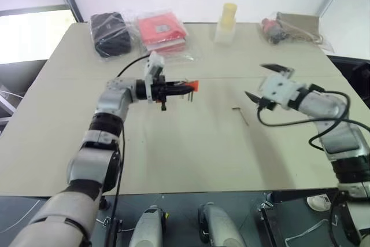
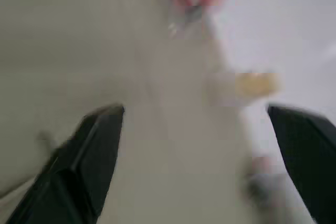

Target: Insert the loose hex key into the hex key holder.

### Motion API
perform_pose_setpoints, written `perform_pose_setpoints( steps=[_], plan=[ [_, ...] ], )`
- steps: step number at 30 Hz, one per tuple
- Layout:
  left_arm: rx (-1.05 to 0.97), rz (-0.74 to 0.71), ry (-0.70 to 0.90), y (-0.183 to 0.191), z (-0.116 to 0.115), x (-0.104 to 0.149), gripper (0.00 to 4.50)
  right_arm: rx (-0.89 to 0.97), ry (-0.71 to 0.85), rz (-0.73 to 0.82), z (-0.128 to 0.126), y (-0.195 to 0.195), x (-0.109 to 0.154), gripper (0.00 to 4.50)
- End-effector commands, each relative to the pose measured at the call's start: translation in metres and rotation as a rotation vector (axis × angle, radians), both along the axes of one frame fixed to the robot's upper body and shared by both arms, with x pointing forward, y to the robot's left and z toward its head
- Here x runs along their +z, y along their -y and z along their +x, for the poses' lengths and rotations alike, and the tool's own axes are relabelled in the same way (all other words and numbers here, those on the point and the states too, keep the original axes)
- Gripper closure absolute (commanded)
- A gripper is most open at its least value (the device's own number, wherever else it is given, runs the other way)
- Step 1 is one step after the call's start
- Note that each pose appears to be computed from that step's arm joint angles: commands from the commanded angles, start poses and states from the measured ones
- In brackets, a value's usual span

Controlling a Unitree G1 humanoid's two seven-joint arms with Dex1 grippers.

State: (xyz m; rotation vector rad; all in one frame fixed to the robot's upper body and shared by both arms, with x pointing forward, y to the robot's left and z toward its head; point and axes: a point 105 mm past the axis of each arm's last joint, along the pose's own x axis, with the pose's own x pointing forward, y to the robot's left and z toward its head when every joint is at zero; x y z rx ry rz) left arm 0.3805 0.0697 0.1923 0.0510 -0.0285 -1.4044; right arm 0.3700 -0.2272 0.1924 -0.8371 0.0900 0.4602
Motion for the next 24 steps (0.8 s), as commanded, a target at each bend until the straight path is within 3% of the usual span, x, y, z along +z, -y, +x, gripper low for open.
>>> perform_pose_setpoints(
  steps=[1, 7, 24],
  plan=[
    [0.010, -0.026, 0.096, 0.003, -0.008, 0.018, 4.50, -0.041, -0.189, 0.184, -0.014, -0.004, 0.001, 0.05],
    [0.085, -0.071, 0.071, 0.001, -0.016, 0.012, 4.50, -0.109, -0.357, 0.272, -0.016, -0.010, -0.028, 0.05],
    [0.168, -0.085, 0.039, 0.000, -0.027, -0.001, 4.50, -0.249, -0.491, 0.356, 0.020, -0.018, -0.077, 0.05]
  ],
)
